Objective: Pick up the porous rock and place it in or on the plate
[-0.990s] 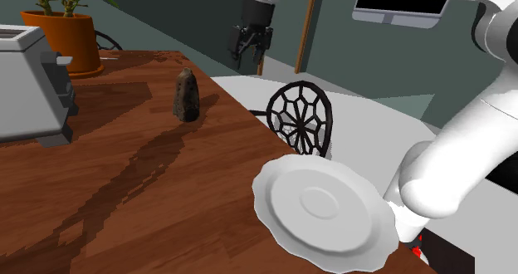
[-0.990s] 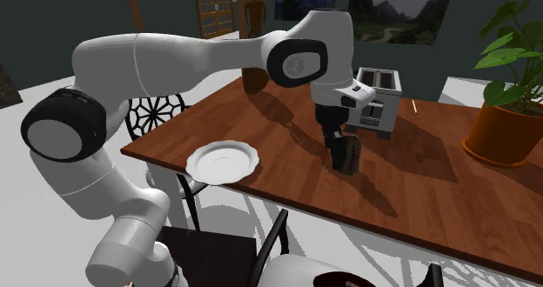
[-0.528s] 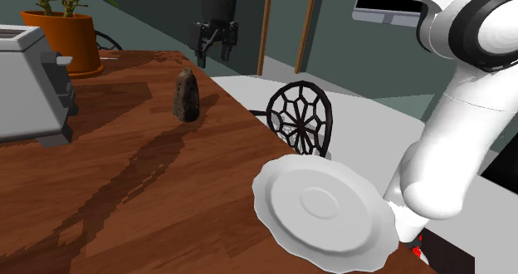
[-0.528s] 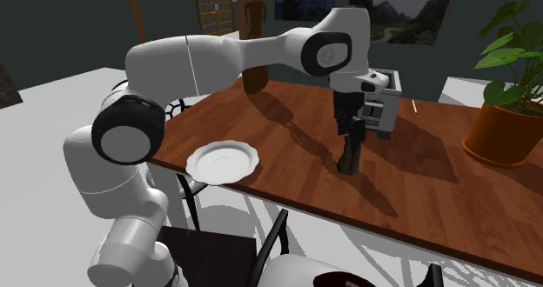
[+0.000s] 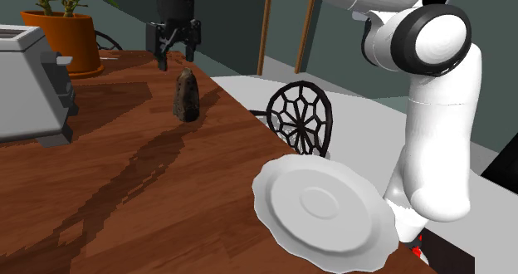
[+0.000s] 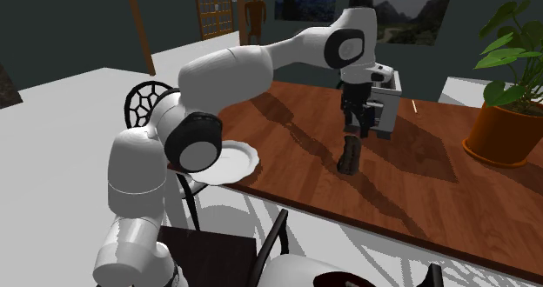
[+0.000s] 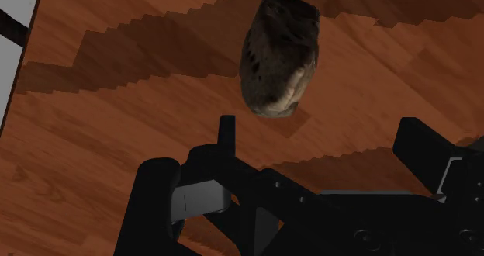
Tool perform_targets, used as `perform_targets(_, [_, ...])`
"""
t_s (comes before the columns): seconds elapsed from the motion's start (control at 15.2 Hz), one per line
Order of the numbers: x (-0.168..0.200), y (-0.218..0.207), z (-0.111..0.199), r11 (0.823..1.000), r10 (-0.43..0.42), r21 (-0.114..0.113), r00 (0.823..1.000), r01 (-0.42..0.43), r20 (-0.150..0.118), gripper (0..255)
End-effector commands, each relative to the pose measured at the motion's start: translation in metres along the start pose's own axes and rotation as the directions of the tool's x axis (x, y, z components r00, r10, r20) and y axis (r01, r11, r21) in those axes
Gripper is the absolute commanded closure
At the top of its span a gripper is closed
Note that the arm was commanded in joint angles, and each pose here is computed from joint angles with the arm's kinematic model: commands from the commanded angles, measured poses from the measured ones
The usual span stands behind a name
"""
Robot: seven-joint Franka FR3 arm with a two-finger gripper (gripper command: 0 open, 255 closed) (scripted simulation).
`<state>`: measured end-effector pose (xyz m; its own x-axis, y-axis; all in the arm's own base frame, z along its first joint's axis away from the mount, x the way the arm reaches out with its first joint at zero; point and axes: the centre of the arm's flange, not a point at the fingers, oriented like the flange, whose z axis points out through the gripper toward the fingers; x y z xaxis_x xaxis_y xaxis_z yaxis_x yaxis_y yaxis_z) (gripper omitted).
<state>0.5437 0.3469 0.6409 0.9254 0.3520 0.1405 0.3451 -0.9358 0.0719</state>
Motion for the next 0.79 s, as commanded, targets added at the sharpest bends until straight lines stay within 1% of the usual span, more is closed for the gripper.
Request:
perform_targets(0.0, [0.001,-0.003,0.008,1.000,-0.004,-0.001,1.000,0.004,0.000,0])
perform_targets(0.33, [0.001,-0.003,0.038,1.000,-0.004,-0.001,1.000,0.004,0.000,0])
perform_targets(0.73, [0.001,-0.003,0.038,1.000,-0.004,-0.001,1.000,0.004,0.000,0])
